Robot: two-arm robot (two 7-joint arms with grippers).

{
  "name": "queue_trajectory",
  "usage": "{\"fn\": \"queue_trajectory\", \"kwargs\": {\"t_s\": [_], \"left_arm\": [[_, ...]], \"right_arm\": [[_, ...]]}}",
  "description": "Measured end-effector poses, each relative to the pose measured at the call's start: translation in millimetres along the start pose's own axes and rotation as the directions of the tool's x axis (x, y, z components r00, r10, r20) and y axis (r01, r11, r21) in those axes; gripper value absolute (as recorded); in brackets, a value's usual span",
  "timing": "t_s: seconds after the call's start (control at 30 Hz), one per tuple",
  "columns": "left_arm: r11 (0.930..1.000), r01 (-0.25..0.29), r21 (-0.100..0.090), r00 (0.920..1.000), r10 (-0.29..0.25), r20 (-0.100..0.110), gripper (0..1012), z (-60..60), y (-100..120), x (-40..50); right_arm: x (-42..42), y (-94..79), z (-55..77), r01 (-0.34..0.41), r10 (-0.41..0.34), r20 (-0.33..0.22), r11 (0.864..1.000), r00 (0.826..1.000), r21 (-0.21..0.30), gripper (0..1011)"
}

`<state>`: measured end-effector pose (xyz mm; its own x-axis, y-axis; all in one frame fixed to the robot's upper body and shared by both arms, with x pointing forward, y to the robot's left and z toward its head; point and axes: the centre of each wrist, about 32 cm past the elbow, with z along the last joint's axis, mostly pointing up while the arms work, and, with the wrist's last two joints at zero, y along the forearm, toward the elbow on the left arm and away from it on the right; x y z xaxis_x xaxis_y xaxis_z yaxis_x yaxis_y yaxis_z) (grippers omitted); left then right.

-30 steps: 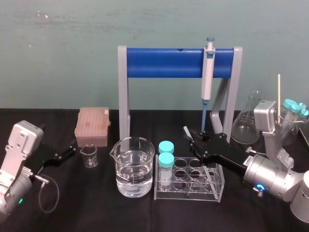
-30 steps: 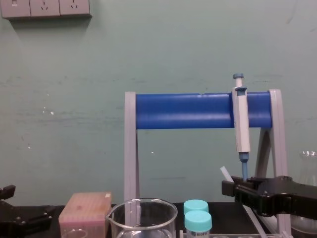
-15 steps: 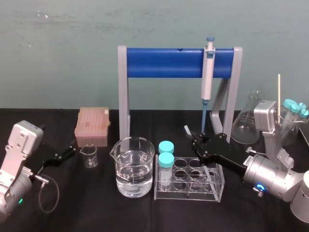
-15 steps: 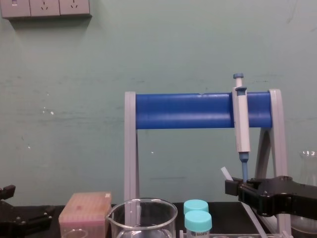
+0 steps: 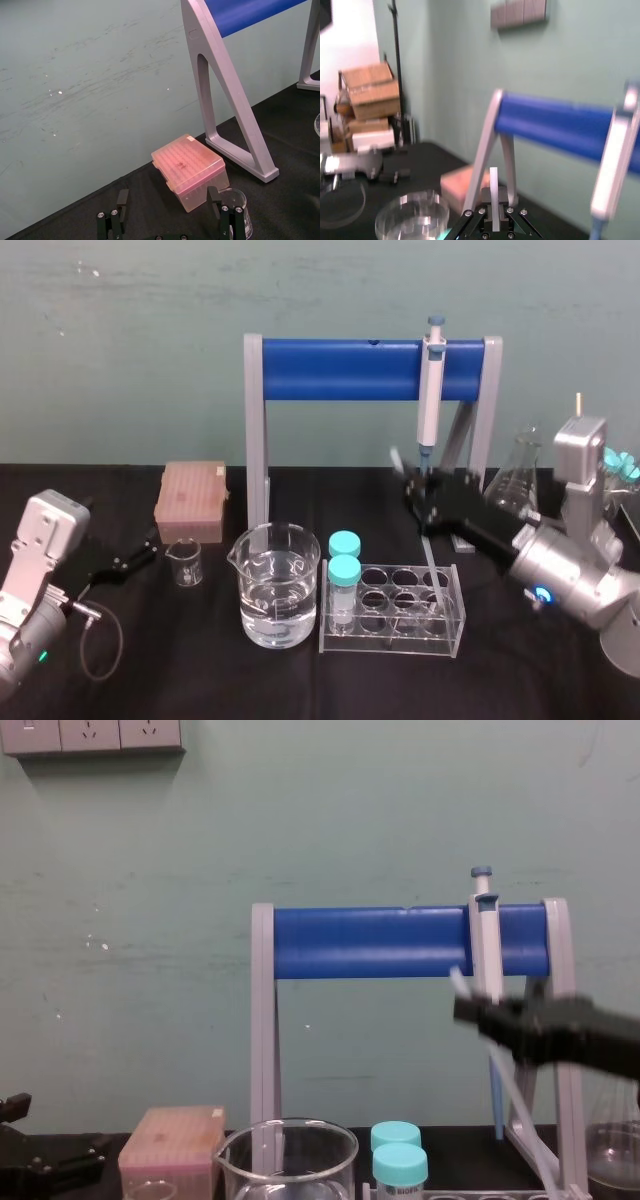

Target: Pick up the stirring rod with one hand, then place it down.

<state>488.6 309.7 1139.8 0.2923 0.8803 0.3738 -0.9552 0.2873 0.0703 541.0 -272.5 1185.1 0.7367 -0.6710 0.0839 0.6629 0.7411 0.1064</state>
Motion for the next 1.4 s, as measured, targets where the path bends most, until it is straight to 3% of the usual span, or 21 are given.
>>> {"fn": "queue_trajectory", "kwargs": {"t_s": [0.17, 0.27, 0.33, 0.5, 0.6, 0.73, 1.0, 1.4], "left_arm": [[1.0000, 0.000, 0.000, 1.0000, 0.000, 0.000, 1000, 0.0, 0, 0.0], [1.0000, 0.000, 0.000, 1.0000, 0.000, 0.000, 1000, 0.0, 0, 0.0], [1.0000, 0.000, 0.000, 1.0000, 0.000, 0.000, 1000, 0.0, 0, 0.0], [1.0000, 0.000, 0.000, 1.0000, 0.000, 0.000, 1000, 0.0, 0, 0.0], [1.0000, 0.000, 0.000, 1.0000, 0.000, 0.000, 1000, 0.0, 0, 0.0], [1.0000, 0.000, 0.000, 1.0000, 0.000, 0.000, 1000, 0.0, 0, 0.0], [1.0000, 0.000, 0.000, 1.0000, 0.000, 0.000, 1000, 0.0, 0, 0.0], [1.0000, 0.000, 0.000, 1.0000, 0.000, 0.000, 1000, 0.0, 0, 0.0]], "right_arm": [[-0.4, 8.9, 18.1, -0.003, -0.003, 0.051, 0.993, 0.999, 0.118, 69], [-1.4, 16.1, 28.7, -0.006, -0.016, 0.095, 0.974, 0.995, 0.226, 69], [-2.2, 18.0, 30.9, -0.005, -0.027, 0.114, 0.963, 0.993, 0.270, 69], [-5.8, 19.7, 25.7, 0.008, -0.073, 0.158, 0.924, 0.985, 0.381, 69], [-8.7, 17.5, 16.6, 0.023, -0.098, 0.163, 0.911, 0.982, 0.411, 69], [-11.4, 14.3, 7.9, 0.038, -0.116, 0.161, 0.906, 0.980, 0.422, 69], [-15.3, 3.8, -11.1, 0.082, -0.147, 0.140, 0.916, 0.979, 0.393, 69], [-15.4, 4.5, -10.3, 0.079, -0.145, 0.141, 0.916, 0.979, 0.394, 69]]}}
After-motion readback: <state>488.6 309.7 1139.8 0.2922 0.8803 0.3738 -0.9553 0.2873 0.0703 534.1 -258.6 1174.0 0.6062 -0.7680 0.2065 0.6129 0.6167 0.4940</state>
